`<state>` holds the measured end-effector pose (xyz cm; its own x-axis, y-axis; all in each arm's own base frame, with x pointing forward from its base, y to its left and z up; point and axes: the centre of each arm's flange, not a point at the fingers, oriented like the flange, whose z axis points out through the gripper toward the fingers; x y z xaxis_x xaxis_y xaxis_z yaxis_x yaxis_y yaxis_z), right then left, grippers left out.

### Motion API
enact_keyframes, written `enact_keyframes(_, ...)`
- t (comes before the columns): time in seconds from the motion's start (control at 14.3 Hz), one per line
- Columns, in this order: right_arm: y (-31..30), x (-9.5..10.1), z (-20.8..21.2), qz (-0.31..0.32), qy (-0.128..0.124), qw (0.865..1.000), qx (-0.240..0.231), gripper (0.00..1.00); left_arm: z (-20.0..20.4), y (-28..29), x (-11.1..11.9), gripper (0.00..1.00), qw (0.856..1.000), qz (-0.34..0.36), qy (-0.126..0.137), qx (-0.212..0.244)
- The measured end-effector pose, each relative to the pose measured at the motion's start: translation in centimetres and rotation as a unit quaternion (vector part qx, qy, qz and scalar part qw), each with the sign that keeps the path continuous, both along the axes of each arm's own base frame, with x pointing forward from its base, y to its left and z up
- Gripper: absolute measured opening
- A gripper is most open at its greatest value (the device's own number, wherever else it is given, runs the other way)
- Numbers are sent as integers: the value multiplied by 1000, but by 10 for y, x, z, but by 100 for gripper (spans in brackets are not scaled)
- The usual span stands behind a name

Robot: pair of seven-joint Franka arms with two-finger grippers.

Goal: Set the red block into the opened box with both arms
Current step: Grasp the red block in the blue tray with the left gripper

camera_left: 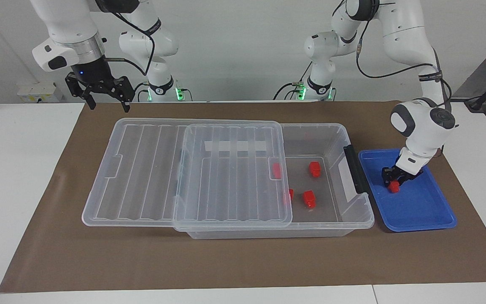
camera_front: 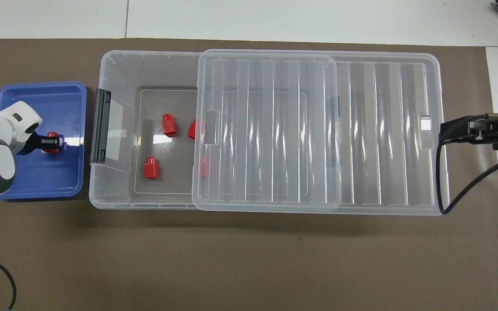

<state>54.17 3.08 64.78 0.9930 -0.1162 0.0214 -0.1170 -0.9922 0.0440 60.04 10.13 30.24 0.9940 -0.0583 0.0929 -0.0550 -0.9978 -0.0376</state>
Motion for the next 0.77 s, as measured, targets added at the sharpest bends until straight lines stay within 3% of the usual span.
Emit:
enact_keyframes(0.07,-1,1,-3,-1,3,1000,0,100,0,0,0,34,1000,0,0,0)
enact_keyframes(0.21,-3,2,-6,-2,6,1000,0,100,0,0,0,34,1000,0,6,-1)
enact_keyframes(0.35,-3,2,-7,-3,9,1000,0,100,13,1,4,34,1000,1,31,-5)
enact_keyframes(0.49,-3,0,-8,-3,17,1000,-1,100,51,3,17,34,998,2,57,-10)
enact_keyframes(0.77,-3,-1,-8,-4,20,1000,0,100,141,0,29,34,996,15,82,-42)
